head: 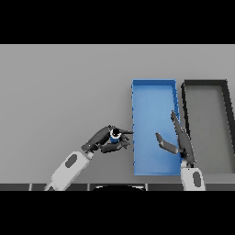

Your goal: Pick up the blue pipe and place it into the blue bin.

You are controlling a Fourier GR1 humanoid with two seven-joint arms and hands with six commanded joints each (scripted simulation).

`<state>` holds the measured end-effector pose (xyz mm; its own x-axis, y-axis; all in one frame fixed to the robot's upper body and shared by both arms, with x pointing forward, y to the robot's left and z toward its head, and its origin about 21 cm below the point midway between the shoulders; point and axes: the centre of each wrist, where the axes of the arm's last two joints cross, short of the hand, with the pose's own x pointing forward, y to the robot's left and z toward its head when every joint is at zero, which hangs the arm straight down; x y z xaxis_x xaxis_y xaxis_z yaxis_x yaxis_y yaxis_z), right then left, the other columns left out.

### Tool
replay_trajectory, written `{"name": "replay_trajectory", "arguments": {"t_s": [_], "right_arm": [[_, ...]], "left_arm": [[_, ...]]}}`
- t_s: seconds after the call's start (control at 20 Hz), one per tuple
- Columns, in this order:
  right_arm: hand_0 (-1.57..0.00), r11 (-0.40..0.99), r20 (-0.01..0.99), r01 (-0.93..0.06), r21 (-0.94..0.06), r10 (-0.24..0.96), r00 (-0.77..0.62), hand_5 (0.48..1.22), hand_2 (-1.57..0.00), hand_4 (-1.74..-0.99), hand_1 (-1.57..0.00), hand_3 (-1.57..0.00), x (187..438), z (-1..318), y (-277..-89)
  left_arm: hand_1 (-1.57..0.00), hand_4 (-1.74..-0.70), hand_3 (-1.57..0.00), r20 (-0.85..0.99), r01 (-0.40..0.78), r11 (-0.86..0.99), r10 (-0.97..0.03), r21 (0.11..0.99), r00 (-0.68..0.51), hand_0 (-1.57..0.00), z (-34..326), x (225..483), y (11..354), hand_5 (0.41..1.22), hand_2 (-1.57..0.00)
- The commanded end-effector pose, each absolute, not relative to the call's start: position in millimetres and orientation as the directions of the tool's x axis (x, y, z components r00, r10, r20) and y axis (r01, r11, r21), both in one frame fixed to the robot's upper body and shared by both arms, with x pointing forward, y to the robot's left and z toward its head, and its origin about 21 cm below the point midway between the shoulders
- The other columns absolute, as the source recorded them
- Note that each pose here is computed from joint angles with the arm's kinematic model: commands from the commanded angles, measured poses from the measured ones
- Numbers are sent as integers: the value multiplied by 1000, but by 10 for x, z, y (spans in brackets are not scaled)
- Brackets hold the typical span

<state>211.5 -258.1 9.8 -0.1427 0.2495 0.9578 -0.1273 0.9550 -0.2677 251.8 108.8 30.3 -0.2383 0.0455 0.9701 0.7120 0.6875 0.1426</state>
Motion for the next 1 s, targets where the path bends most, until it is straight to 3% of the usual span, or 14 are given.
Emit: {"name": "replay_trajectory", "arguments": {"t_s": [0.0, 0.45, 0.65, 0.8, 0.95], "right_arm": [[1, 956, 958, -127, -266, 247, -144, 635, 1, -1217, 1, 1, 2130, 93, -2592], [1, 955, 962, -144, -259, 241, -132, 629, 1, -1174, 1, 1, 2120, 115, -2610], [1, 954, 964, -166, -251, 231, -128, 623, 1, -1209, 1, 1, 2148, 117, -2653], [1, 959, 968, -177, -221, 194, -159, 619, 1, -1191, 1, 1, 2172, 161, -2683], [1, 941, 976, -313, -128, 63, -208, 593, 1, -1199, 1, 1, 2180, 397, -2699]], "left_arm": [[-1553, -1723, -1445, 971, 716, 683, 43, 143, -235, -1551, 376, 2517, 1065, 1214, -1555], [-1569, -1729, -1443, 977, 757, 633, 10, 159, -214, -1568, 517, 2458, 949, 1219, -1569], [-1570, -1731, -1443, 975, 750, 638, -3, 173, -222, -1570, 522, 2501, 973, 1220, -1570], [-1571, -1731, -1438, 974, 749, 637, -11, 183, -228, -1570, 506, 2510, 963, 1220, -1571], [-1571, -1731, -1440, 976, 753, 635, -3, 172, -220, -1571, 518, 2513, 992, 1221, -1571]]}}
